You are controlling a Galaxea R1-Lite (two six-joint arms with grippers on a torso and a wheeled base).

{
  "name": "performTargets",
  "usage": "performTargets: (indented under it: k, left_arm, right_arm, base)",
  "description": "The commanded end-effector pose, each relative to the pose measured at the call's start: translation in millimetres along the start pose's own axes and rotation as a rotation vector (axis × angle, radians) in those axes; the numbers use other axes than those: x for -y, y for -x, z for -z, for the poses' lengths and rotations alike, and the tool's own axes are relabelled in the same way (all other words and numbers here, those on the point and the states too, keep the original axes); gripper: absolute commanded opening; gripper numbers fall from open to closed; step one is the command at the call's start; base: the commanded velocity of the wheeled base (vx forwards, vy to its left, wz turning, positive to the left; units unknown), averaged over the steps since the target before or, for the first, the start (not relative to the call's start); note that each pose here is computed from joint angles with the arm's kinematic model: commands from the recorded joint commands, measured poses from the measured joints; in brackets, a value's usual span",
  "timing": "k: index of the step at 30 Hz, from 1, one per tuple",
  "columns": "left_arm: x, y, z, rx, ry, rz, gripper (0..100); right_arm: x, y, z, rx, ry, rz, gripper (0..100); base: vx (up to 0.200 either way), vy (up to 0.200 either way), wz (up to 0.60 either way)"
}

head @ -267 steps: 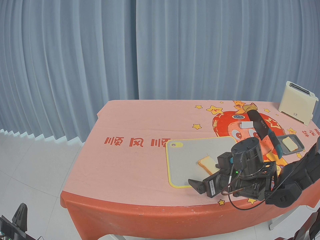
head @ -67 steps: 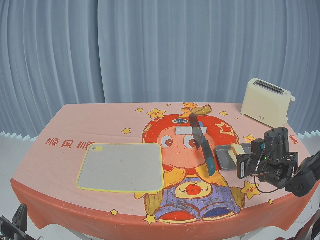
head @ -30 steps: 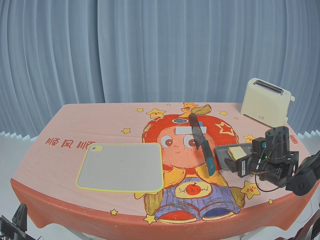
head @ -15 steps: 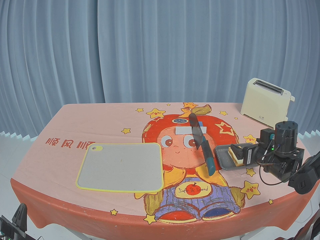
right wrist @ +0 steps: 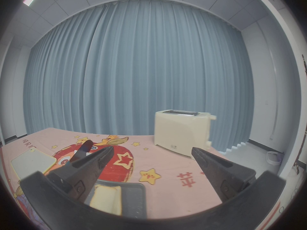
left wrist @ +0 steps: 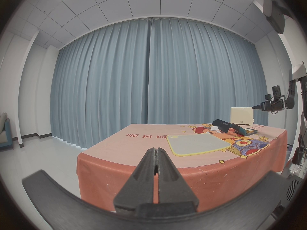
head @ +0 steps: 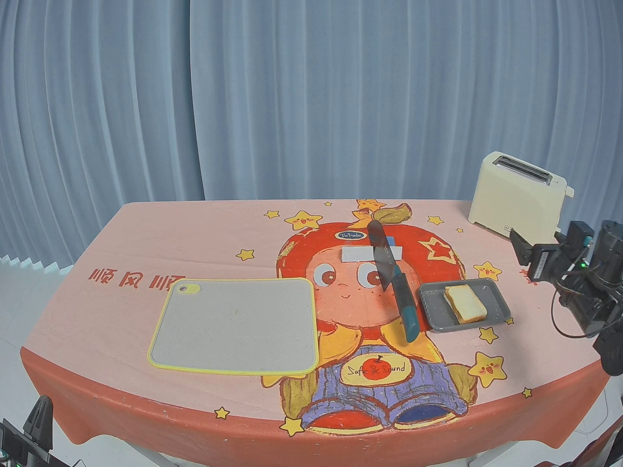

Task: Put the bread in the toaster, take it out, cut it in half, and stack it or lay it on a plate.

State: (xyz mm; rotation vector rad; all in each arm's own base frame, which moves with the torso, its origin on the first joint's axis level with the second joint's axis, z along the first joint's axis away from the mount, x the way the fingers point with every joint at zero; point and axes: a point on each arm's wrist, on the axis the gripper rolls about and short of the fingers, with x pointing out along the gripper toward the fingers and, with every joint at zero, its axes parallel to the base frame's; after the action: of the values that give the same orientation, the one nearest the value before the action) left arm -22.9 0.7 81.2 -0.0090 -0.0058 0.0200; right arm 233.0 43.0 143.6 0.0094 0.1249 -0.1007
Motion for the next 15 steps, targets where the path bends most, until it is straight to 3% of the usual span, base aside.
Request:
performTargets:
  k: [1,7,12,15]
  left_arm:
    - [0.0,-1,4.9,-0.016,0.0,0.001,0]
    - [0.0,-1,4.9,-0.016,0.0,0.001,0]
    - [0.1,-1,4.9,-0.017,0.0,0.003,0]
    - [0.1,-1,4.9,-0.017,0.001,0.003,0]
  right_arm:
    - [37.7,62,-7,0.105,-0.017,0.087,100]
    - [53.2,134,6,0.206,-0.022,0.042,100]
    - [62.9,183,24,0.205,-0.017,0.022,100]
    - [67.8,206,44,0.163,0.016,0.029,100]
  base:
    - [0.0,0.0,0.0]
    - [0.0,0.0,0.0]
    - [0.0,0.0,0.0]
    - [0.0,0.0,0.0]
